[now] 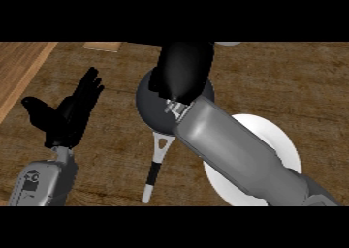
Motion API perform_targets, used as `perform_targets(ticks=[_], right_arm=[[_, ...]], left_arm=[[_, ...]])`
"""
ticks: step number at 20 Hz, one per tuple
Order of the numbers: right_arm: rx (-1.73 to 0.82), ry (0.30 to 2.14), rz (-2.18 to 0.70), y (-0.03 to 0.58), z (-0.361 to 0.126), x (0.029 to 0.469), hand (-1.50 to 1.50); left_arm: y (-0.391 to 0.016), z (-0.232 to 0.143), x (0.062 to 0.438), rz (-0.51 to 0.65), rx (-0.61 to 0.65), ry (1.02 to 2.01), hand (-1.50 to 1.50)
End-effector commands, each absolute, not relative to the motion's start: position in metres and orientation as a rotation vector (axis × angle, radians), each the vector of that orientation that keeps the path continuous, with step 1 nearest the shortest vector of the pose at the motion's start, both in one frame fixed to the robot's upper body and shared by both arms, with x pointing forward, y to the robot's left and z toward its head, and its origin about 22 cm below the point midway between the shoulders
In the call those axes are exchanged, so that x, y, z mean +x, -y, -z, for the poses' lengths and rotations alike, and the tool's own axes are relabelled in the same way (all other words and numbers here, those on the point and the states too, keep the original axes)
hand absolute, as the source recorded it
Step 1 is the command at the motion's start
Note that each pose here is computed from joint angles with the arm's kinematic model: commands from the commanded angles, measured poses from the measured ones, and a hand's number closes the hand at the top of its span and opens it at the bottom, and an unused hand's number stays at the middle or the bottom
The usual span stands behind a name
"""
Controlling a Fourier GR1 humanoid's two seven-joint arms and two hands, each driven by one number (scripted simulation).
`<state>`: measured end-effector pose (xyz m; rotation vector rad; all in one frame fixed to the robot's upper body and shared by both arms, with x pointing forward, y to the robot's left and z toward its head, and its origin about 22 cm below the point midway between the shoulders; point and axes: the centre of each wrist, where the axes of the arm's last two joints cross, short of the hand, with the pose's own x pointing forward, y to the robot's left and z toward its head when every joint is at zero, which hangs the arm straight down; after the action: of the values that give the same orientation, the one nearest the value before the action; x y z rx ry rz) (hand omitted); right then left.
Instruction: Pick the lemon from the plate and place it in the pan
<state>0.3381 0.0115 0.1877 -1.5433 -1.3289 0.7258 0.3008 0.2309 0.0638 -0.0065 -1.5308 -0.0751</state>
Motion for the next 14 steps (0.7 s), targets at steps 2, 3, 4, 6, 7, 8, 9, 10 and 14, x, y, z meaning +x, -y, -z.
perform_targets(ticks=[2,3,4,6,7,8,9,10,14], right_arm=[[-1.535,1.231,-0.494,-0.025,-0.183,0.336,1.50],[-1.545,1.219,-0.476,-0.019,-0.171,0.345,1.50],[-1.513,1.238,-0.458,-0.020,-0.175,0.342,1.50],[-1.486,1.242,-0.484,-0.013,-0.161,0.351,1.50],[-1.482,1.263,-0.509,-0.014,-0.160,0.348,1.50],[-1.479,1.262,-0.503,-0.012,-0.155,0.355,1.50],[-1.457,1.261,-0.495,-0.005,-0.136,0.358,1.50],[-1.438,1.281,-0.498,-0.006,-0.137,0.359,1.50],[-1.385,1.296,-0.536,0.010,-0.094,0.366,1.50]], left_arm=[[-0.241,-0.064,0.296,0.047,0.007,1.520,0.00],[-0.240,-0.072,0.299,0.056,0.016,1.540,0.00],[-0.247,-0.066,0.298,0.020,0.041,1.527,0.00],[-0.250,-0.066,0.297,0.019,0.045,1.537,0.00],[-0.242,-0.068,0.306,-0.003,0.067,1.532,0.00],[-0.251,-0.061,0.295,0.001,0.074,1.532,0.00],[-0.254,-0.072,0.290,0.026,0.059,1.522,0.00],[-0.250,-0.066,0.297,-0.007,0.058,1.529,0.00],[-0.243,-0.060,0.292,0.027,0.052,1.535,0.00]])
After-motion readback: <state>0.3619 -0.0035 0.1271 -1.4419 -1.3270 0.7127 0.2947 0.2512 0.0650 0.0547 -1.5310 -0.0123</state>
